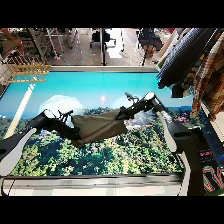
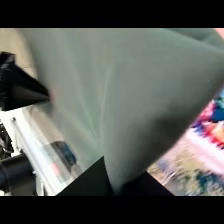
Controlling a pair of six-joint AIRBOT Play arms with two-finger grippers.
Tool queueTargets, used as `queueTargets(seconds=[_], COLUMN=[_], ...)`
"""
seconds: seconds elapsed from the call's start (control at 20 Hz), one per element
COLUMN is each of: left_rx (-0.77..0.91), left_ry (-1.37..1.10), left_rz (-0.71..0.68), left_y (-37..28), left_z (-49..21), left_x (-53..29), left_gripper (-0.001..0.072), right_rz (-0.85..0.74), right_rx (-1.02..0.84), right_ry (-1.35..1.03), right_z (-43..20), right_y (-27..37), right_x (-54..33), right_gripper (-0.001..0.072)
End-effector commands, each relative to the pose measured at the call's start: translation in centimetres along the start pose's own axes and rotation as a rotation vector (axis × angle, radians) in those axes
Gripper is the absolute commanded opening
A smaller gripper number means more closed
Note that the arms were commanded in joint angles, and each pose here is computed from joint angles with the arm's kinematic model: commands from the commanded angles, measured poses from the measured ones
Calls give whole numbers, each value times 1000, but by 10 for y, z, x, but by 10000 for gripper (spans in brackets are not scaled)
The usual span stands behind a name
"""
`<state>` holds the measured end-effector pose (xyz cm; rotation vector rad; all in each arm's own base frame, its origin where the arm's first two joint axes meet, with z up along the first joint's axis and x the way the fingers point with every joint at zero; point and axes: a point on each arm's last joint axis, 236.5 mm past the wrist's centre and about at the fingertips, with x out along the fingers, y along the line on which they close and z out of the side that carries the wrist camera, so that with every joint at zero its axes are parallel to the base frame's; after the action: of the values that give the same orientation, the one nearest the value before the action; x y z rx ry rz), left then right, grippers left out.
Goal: Fold the clothes and pants, and hang the long-sleeved shirts on hangers.
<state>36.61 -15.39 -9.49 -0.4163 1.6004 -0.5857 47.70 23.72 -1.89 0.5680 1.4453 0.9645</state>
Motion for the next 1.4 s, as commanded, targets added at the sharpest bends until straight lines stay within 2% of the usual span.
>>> queueTargets(seconds=[0.0, 0.15, 0.3, 0.45, 0.6, 0.8, 1.0, 1.1, 1.2, 1.25, 1.35], left_rx=[60, 153, 202, 201, 178, 164, 165, 166, 167, 167, 168], left_ry=[9, 55, 60, 53, 80, 58, 38, 22, 13, 10, 10], left_rz=[-37, 16, 107, 116, 109, 116, 122, 126, 129, 129, 131], left_y=[-29, -45, -43, -45, -39, -33, -32, -31, -31, -31, -30], left_z=[-17, -52, -78, -100, -119, -114, -109, -105, -103, -103, -102], left_x=[-35, -73, -99, -101, -90, -83, -83, -83, -83, -83, -83], left_gripper=[7, 7, 7, 7, 8, 7, 8, 8, 7, 7, 8], right_rz=[-105, -187, -248, -347, -486, -543, -712, -745, -726, -729, -739], right_rx=[-27, 32, 149, 339, 615, 986, 1401, 1484, 1493, 1477, 1399], right_ry=[-101, -292, -524, -664, -771, -769, -511, -359, -316, -306, -236], right_z=[4, -6, -45, -120, -214, -321, -446, -481, -487, -488, -494], right_y=[28, 49, 60, 41, 3, -46, -87, -97, -111, -119, -125], right_x=[-75, -183, -299, -383, -435, -414, -352, -328, -309, -304, -304], right_gripper=[19, 19, 19, 19, 19, 19, 19, 20, 22, 77, 349])
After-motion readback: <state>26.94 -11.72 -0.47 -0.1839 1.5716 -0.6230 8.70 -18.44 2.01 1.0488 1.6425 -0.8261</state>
